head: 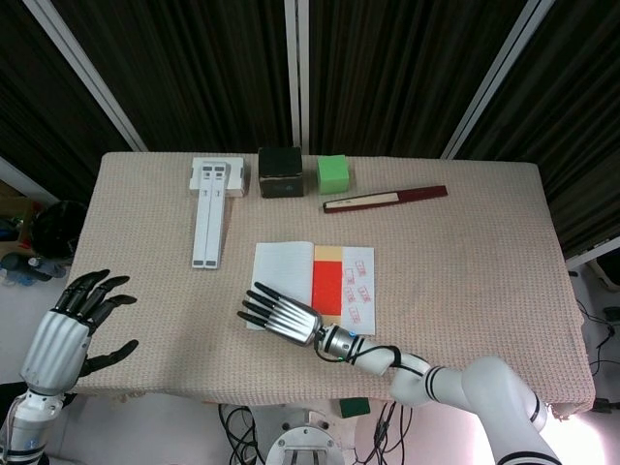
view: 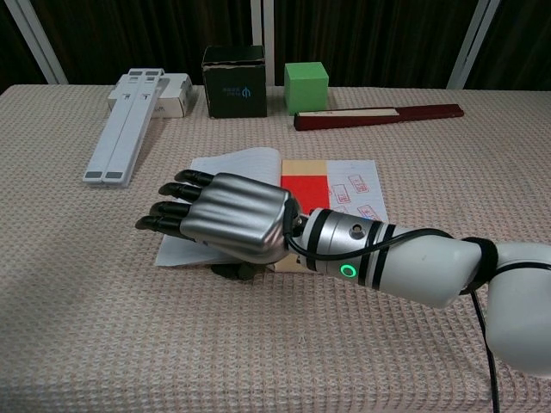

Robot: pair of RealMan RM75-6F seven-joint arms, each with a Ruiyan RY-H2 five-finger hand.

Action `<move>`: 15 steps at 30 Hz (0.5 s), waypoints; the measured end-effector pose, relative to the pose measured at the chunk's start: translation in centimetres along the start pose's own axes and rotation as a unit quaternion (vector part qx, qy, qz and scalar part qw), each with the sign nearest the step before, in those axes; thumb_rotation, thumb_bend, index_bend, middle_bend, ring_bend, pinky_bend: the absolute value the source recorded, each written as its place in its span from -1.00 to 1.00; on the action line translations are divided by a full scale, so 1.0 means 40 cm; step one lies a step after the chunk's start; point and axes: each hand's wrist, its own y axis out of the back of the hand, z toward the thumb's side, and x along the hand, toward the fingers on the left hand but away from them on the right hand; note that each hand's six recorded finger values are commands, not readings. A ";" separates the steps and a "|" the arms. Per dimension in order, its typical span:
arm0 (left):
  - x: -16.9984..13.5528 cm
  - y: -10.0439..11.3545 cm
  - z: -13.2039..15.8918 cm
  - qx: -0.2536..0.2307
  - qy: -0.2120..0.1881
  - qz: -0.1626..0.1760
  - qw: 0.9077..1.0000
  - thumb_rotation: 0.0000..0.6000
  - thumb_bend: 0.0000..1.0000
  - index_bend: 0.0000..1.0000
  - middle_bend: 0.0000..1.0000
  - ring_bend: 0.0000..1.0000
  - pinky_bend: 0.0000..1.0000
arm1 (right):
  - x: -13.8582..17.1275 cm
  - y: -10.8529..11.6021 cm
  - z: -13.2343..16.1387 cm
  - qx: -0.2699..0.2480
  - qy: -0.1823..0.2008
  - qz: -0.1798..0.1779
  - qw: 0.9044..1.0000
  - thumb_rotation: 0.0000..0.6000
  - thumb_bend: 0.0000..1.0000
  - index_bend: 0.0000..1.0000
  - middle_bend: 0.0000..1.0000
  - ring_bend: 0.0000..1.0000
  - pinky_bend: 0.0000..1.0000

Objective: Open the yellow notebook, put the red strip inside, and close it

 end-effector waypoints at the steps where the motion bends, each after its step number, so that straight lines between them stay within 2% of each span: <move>1: -0.001 0.000 -0.001 0.000 0.001 0.000 1.000 1.00 -0.94 -0.29 -0.57 -0.74 -0.65 | 0.002 0.001 -0.003 0.004 -0.003 -0.003 1.000 1.00 -0.05 -1.00 -0.87 -1.00 -1.00; 9: -0.003 0.005 -0.001 0.001 -0.003 0.003 1.000 1.00 -0.94 -0.29 -0.57 -0.74 -0.65 | 0.022 0.013 -0.014 0.013 -0.022 -0.027 0.999 1.00 0.17 -1.00 -0.87 -1.00 -1.00; 15: -0.001 0.007 0.001 0.002 -0.006 0.003 1.000 1.00 -0.94 -0.29 -0.57 -0.74 -0.65 | 0.050 0.029 -0.025 0.025 -0.038 -0.045 0.998 1.00 0.23 -1.00 -0.88 -1.00 -1.00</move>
